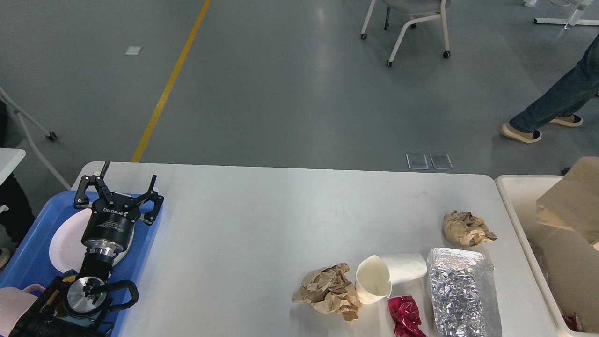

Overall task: Tidy desktop
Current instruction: 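Carry the paper bag to the white bin and release it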

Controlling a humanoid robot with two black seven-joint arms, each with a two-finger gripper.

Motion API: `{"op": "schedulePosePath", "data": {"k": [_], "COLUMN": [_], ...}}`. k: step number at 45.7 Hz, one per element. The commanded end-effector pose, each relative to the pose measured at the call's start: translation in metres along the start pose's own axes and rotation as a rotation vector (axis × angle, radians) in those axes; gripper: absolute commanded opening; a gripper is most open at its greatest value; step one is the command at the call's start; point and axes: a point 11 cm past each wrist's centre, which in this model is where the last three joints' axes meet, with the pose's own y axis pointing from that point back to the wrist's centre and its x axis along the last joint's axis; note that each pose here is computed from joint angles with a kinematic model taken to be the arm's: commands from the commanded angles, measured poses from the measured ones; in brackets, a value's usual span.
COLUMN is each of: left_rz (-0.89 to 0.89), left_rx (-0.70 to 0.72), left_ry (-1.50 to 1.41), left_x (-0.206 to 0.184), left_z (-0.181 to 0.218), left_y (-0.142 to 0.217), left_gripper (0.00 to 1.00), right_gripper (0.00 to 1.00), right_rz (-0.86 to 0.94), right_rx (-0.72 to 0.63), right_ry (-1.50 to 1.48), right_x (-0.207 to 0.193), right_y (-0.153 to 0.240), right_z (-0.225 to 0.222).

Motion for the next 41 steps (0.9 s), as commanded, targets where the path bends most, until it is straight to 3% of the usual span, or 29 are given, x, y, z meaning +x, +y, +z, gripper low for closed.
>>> {"op": "schedulePosePath", "data": {"k": [1, 12, 27, 38, 39, 41], "left_rz": [0.0, 0.002, -0.001, 0.0, 0.0, 0.002], "left_rx": [0.001, 0.001, -0.001, -0.001, -0.001, 0.001], "left_ry": [0.0, 0.0, 0.0, 0.0, 0.0, 0.0], "left_x": [0.0, 0.0, 0.0, 0.0, 0.0, 0.0], "left_z": [0.0, 0.0, 0.0, 0.0, 0.0, 0.0], "left_y": [0.0, 0.0, -0.001, 0.0, 0.0, 0.0], "left_gripper": [0.96, 0.96, 0.96, 0.96, 0.96, 0.96], "right_gripper": [0.0, 0.0, 0.0, 0.0, 0.02, 0.43], "right_rz": [0.044, 0.235, 0.185, 0.158, 0.158, 0.166], "right_rx": [-0.014, -0.046, -0.073, -0.067, -0.065, -0.063], "right_ry": [-0.088, -0.181, -0.109, -0.099, -0.1, -0.104], "right_x": [-0.013, -0.044, -0.134, -0.154, -0.153, -0.148], "right_y": [-0.043, -0.094, -0.126, -0.13, -0.13, -0.129], "right_z": [0.028, 0.061, 0.062, 0.057, 0.055, 0.054]}}
